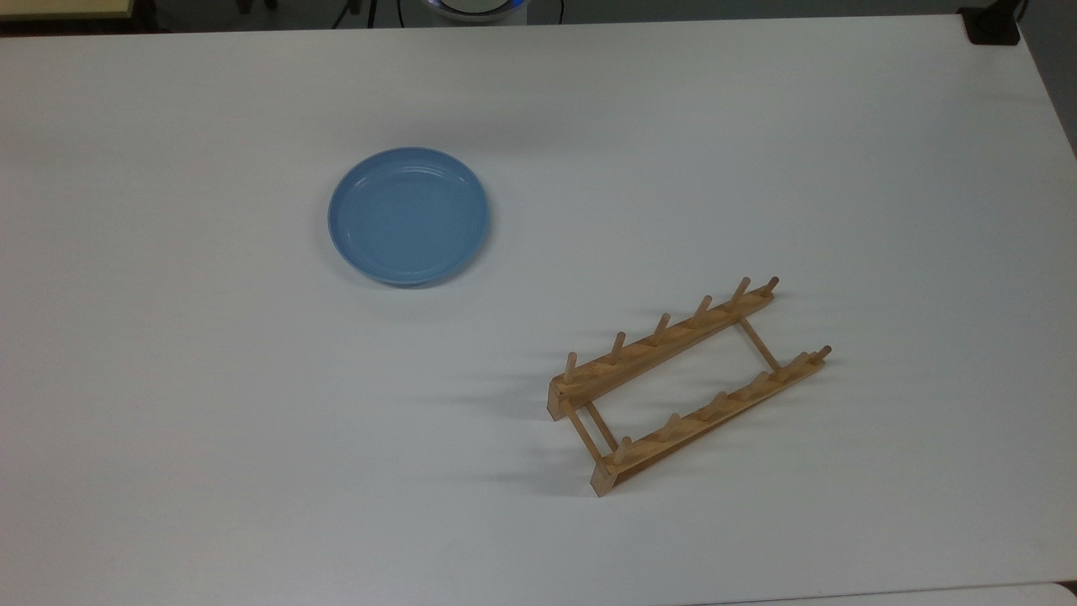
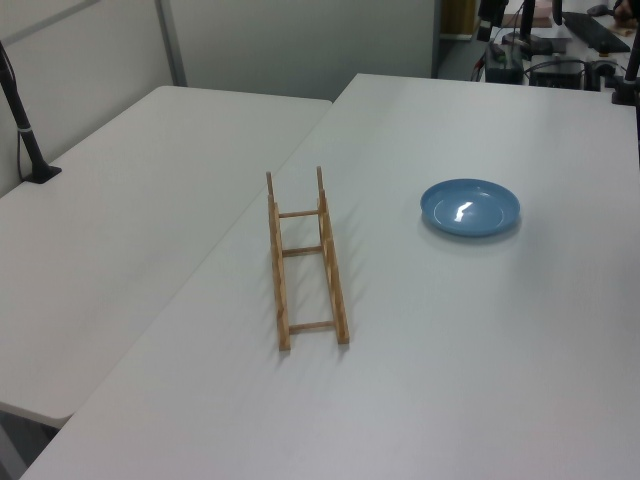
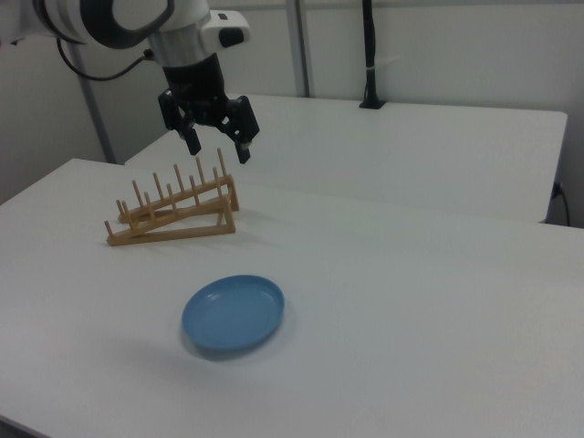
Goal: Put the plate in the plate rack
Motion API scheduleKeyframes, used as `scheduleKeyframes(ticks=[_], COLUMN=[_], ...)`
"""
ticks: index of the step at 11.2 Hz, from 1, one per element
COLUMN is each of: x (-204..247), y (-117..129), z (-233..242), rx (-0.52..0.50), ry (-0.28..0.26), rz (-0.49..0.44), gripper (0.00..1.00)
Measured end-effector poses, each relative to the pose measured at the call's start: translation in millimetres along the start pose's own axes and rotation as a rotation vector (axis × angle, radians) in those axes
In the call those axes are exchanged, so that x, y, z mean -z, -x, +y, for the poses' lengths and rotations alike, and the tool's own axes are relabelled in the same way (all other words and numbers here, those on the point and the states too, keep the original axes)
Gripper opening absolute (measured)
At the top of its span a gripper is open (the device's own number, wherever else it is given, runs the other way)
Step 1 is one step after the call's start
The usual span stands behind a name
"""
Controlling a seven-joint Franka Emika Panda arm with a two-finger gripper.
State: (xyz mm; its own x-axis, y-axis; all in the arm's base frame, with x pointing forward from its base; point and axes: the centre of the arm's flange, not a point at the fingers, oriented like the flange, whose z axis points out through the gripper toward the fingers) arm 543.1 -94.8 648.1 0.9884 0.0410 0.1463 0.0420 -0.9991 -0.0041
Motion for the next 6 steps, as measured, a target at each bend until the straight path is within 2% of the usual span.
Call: scheduleKeyframes(ticks=[3, 6], x=[-3, -46], y=[7, 24], z=[29, 66], rx=[0.163, 0.156], ry=[0.007, -0.001], rz=[-0.009, -0.104], gripper=[1.0, 1.0])
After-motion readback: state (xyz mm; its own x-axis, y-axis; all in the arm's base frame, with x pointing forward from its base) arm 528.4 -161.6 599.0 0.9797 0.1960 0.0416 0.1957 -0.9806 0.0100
